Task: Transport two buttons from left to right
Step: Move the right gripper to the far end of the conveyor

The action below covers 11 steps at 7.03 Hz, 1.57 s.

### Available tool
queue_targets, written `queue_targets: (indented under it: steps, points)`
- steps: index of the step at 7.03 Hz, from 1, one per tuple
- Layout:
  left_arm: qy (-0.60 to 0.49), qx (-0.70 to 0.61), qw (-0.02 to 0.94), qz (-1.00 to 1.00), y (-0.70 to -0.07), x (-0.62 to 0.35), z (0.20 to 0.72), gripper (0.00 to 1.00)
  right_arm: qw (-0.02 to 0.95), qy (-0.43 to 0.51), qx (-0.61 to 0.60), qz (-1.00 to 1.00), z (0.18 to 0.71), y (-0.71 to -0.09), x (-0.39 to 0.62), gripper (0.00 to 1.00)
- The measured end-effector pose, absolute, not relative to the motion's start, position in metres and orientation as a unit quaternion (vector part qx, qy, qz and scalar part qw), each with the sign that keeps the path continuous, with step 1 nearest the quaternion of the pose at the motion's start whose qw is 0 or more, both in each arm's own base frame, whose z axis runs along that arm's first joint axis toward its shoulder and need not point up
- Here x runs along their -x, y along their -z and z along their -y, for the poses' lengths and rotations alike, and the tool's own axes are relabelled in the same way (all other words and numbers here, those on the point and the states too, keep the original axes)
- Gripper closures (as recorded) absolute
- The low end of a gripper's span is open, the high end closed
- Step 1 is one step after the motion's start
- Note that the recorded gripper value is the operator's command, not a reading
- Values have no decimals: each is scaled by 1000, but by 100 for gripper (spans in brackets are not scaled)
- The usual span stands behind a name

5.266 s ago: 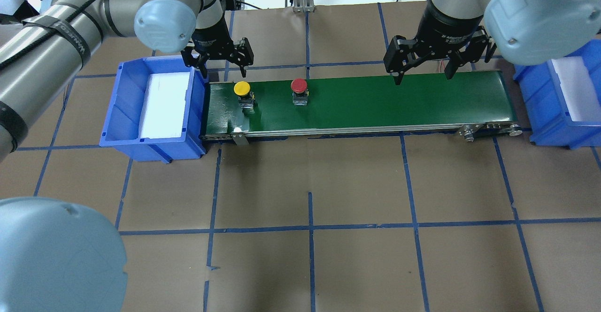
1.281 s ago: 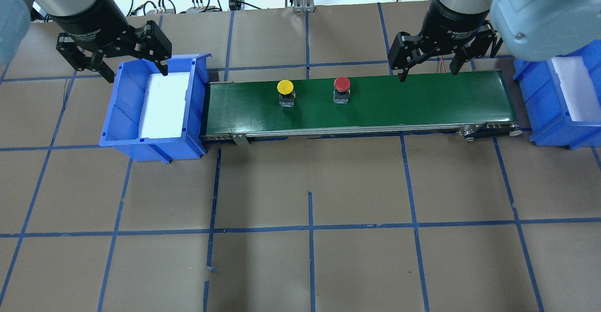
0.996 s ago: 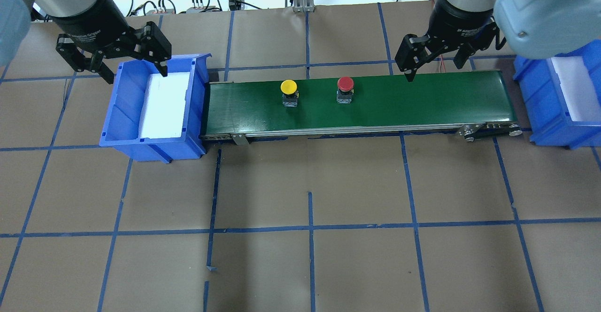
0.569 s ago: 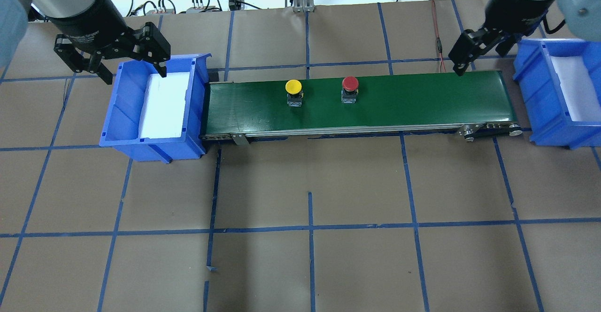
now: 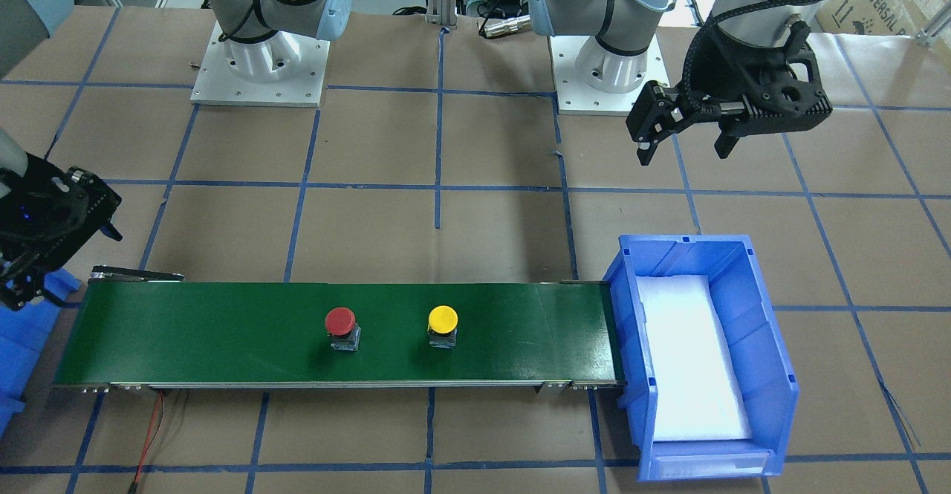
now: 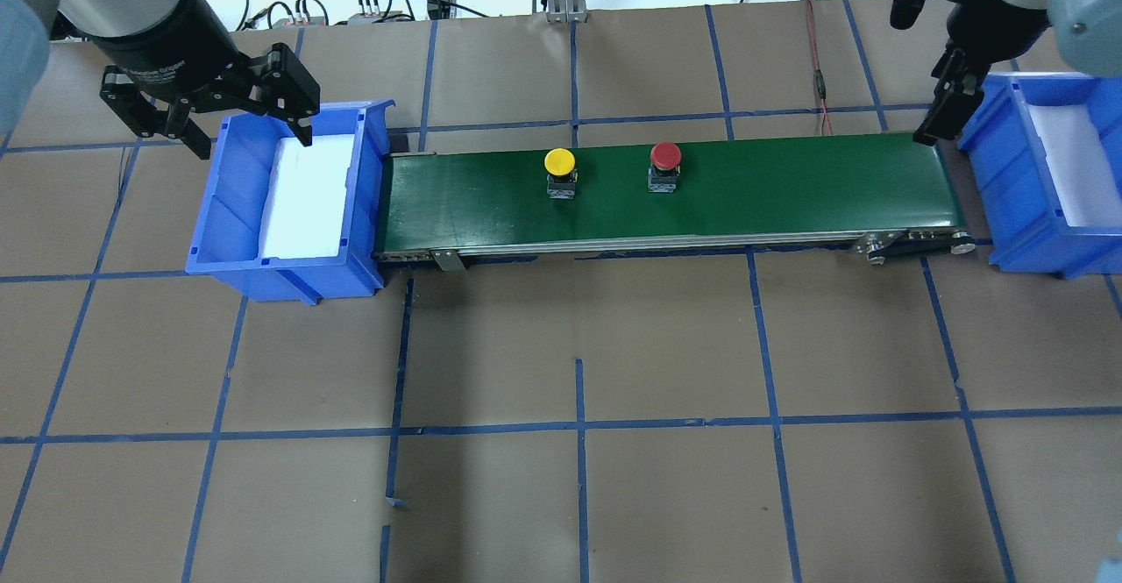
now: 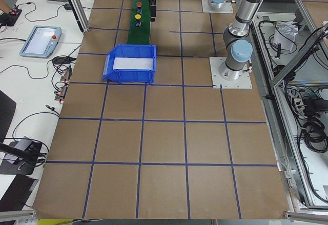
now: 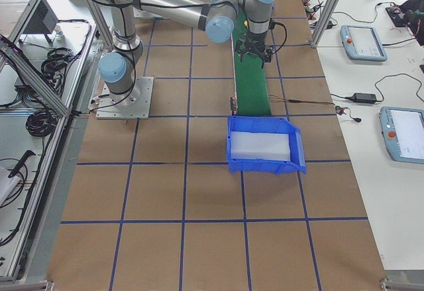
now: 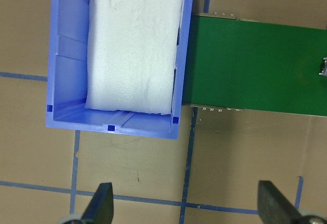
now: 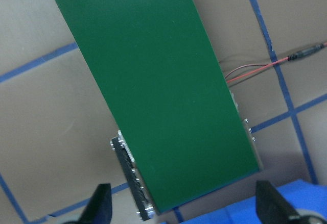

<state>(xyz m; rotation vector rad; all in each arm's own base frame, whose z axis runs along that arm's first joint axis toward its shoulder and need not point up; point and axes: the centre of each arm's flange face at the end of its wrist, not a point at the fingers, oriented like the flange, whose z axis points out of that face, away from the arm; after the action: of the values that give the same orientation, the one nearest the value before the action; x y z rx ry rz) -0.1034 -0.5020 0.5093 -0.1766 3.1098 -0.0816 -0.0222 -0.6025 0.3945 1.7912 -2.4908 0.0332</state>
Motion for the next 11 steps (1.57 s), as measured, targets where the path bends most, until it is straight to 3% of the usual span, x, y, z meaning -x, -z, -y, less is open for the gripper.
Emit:
queue_targets:
  steps: [4, 11]
  points:
    - [30, 57, 13, -998, -512, 104, 500, 0, 38, -8, -729, 683, 643, -310, 36, 2]
    - [20, 57, 13, -998, -505, 104, 502, 0, 9, -7, -700, 714, 624, -287, 25, 8]
